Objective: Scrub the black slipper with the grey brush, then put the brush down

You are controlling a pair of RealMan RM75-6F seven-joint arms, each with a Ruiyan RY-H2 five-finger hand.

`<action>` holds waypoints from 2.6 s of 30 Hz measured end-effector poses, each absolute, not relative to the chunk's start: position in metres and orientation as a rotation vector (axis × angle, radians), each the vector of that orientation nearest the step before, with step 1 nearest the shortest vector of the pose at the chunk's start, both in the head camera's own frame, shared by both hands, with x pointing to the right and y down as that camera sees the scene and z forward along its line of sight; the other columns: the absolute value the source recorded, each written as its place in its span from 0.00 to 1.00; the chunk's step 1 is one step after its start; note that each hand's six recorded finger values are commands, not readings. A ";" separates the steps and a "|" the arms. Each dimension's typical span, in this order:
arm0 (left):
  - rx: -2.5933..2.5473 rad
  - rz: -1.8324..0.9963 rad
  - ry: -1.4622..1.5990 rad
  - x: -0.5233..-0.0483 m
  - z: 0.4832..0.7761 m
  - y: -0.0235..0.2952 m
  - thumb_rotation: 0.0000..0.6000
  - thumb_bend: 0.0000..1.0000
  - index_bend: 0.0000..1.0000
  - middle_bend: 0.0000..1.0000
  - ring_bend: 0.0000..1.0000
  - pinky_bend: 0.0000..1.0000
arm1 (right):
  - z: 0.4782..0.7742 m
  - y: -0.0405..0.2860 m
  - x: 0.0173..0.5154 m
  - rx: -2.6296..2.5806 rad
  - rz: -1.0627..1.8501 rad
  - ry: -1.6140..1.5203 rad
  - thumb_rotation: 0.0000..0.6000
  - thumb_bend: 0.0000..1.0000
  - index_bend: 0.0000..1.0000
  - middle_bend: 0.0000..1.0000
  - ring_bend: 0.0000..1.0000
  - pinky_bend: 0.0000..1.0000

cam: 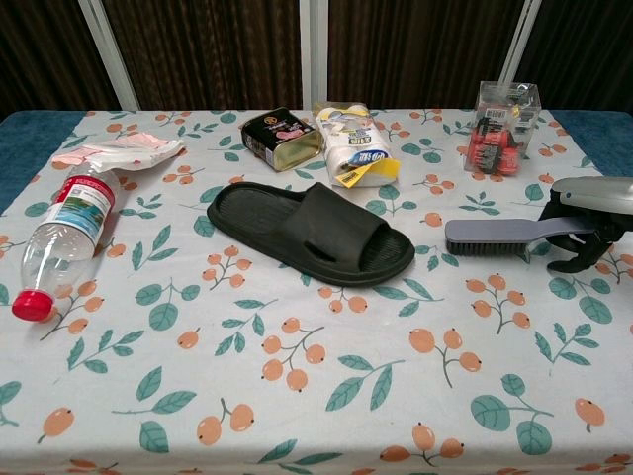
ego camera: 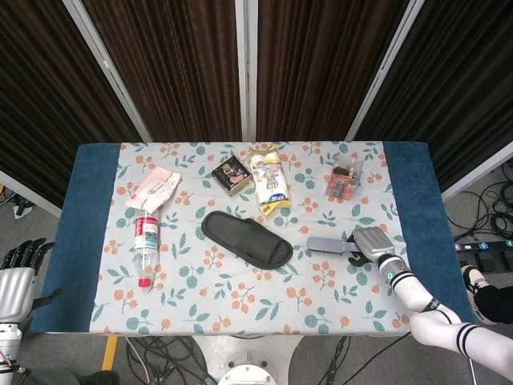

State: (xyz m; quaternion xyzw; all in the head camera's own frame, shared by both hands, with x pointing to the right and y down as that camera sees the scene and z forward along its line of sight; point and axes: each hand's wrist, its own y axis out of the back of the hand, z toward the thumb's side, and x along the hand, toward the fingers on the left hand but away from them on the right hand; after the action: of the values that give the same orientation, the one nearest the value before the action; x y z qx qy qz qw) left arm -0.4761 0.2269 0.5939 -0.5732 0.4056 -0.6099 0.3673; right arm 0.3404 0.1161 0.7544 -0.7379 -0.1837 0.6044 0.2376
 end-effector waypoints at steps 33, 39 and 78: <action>-1.986 -1.080 0.569 -0.291 0.665 0.082 1.00 0.25 0.19 0.19 0.13 0.18 | 0.641 0.039 0.280 -2.019 1.290 -0.573 1.00 0.37 1.00 0.97 1.00 1.00; -2.017 -1.093 0.373 -0.233 0.713 0.066 1.00 0.24 0.16 0.15 0.11 0.18 | 0.643 0.033 0.265 -1.990 1.299 -0.551 1.00 0.37 1.00 0.97 1.00 1.00; -2.074 -1.147 0.230 -0.156 0.784 0.072 1.00 0.24 0.44 0.49 0.33 0.23 | 0.720 0.067 0.188 -1.939 1.250 -0.330 1.00 0.36 1.00 0.97 1.00 1.00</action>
State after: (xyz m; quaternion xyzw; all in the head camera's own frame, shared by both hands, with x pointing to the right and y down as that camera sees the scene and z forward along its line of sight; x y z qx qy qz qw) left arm -0.1558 0.0725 0.7842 -0.8088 0.0897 -0.4474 0.3711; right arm 0.1884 0.0671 0.7205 -0.7646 -0.1299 0.4929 0.3945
